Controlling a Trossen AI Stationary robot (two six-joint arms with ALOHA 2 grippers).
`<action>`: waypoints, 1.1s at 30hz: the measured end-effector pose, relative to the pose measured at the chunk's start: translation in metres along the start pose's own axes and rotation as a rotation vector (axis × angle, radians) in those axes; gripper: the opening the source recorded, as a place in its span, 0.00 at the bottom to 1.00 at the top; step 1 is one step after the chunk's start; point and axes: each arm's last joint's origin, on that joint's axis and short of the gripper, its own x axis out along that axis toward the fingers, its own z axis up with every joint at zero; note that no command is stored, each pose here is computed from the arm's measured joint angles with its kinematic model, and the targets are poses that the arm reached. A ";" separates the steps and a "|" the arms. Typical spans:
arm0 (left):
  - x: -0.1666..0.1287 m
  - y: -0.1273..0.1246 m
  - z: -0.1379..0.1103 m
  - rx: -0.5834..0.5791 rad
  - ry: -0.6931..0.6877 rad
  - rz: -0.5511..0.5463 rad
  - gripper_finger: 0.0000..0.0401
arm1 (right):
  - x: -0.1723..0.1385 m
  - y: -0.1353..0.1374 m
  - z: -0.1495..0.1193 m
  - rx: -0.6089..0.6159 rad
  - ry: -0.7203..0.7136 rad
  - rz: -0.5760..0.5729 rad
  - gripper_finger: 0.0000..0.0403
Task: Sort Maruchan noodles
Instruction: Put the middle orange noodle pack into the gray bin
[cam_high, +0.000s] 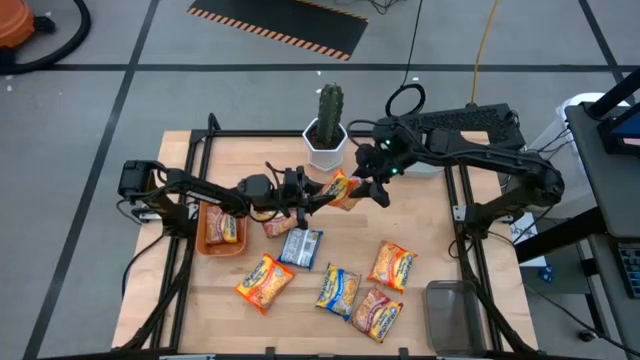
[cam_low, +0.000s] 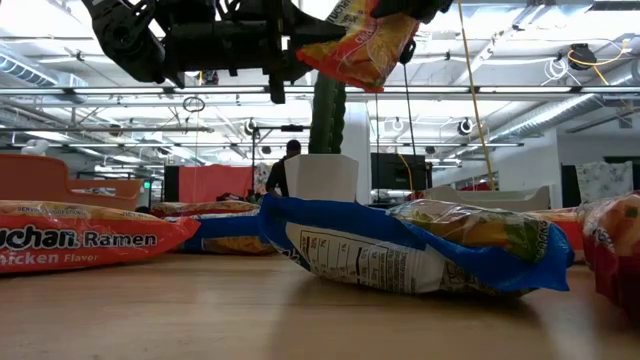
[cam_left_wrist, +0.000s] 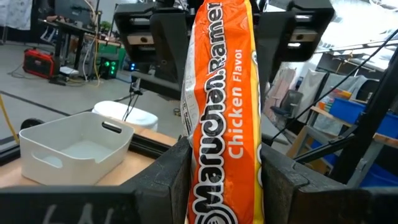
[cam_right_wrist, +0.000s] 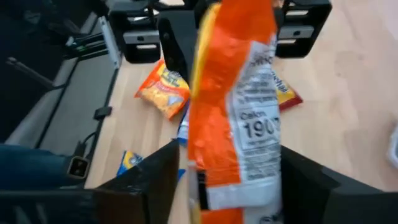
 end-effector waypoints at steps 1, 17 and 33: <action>0.000 0.000 0.000 0.000 0.000 0.001 0.35 | 0.000 -0.002 -0.001 0.008 0.008 0.012 0.48; 0.000 -0.003 0.001 -0.118 -0.009 -0.020 0.35 | 0.000 -0.007 -0.003 0.124 0.034 0.065 0.28; -0.001 0.001 0.004 -0.271 -0.018 -0.010 0.67 | 0.000 -0.007 0.002 0.190 -0.011 0.060 0.27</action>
